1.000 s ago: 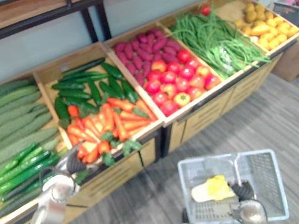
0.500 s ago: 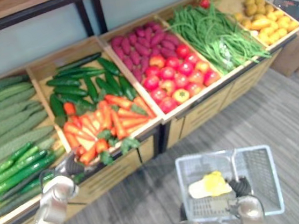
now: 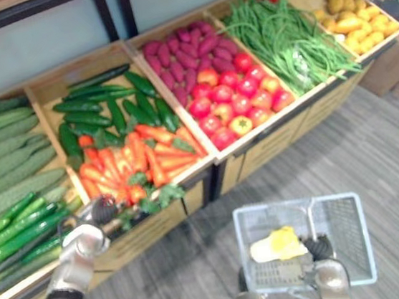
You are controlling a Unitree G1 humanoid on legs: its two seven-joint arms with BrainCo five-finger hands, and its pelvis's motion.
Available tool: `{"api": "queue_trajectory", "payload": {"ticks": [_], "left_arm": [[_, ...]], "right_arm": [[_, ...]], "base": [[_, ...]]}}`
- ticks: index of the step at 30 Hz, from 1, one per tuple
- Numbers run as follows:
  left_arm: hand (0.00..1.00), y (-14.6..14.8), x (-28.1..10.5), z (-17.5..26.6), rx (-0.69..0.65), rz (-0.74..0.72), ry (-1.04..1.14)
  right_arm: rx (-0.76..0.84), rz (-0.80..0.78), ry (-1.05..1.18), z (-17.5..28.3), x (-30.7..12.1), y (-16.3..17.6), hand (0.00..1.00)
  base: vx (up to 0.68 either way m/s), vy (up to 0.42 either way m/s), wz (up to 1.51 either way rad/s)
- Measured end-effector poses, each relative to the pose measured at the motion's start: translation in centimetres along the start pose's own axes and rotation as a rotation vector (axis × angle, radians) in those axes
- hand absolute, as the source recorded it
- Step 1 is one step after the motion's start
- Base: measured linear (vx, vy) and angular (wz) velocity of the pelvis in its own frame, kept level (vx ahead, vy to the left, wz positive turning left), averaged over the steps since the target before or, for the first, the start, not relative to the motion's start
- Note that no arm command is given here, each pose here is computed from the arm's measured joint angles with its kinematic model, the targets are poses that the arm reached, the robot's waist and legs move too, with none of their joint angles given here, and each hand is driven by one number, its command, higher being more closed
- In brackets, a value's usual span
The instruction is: Pick vegetable in the basket
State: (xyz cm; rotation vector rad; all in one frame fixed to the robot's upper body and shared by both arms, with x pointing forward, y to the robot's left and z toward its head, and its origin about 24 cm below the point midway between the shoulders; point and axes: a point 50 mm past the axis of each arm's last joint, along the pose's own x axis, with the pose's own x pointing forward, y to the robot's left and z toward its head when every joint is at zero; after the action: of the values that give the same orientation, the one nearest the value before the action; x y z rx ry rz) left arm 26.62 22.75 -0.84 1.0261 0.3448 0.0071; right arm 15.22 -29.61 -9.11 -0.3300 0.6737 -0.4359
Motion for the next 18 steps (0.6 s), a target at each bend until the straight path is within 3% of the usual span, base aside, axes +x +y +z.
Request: {"api": "queue_trajectory", "payload": {"ticks": [11, 18], "left_arm": [[1.0, 0.4, 0.0, 0.3, -0.016, 0.041, -0.005], [1.0, 3.5, 0.1, 1.1, -0.043, 0.196, -0.039]], "right_arm": [[-0.002, 0.002, 0.011, -0.4, -0.2, 0.0, 1.0], [-0.004, 0.0, 0.019, -0.7, -0.4, 0.0, 1.0]], "base": [[0.0, 0.0, 0.0], [0.0, 0.0, 0.0]]}}
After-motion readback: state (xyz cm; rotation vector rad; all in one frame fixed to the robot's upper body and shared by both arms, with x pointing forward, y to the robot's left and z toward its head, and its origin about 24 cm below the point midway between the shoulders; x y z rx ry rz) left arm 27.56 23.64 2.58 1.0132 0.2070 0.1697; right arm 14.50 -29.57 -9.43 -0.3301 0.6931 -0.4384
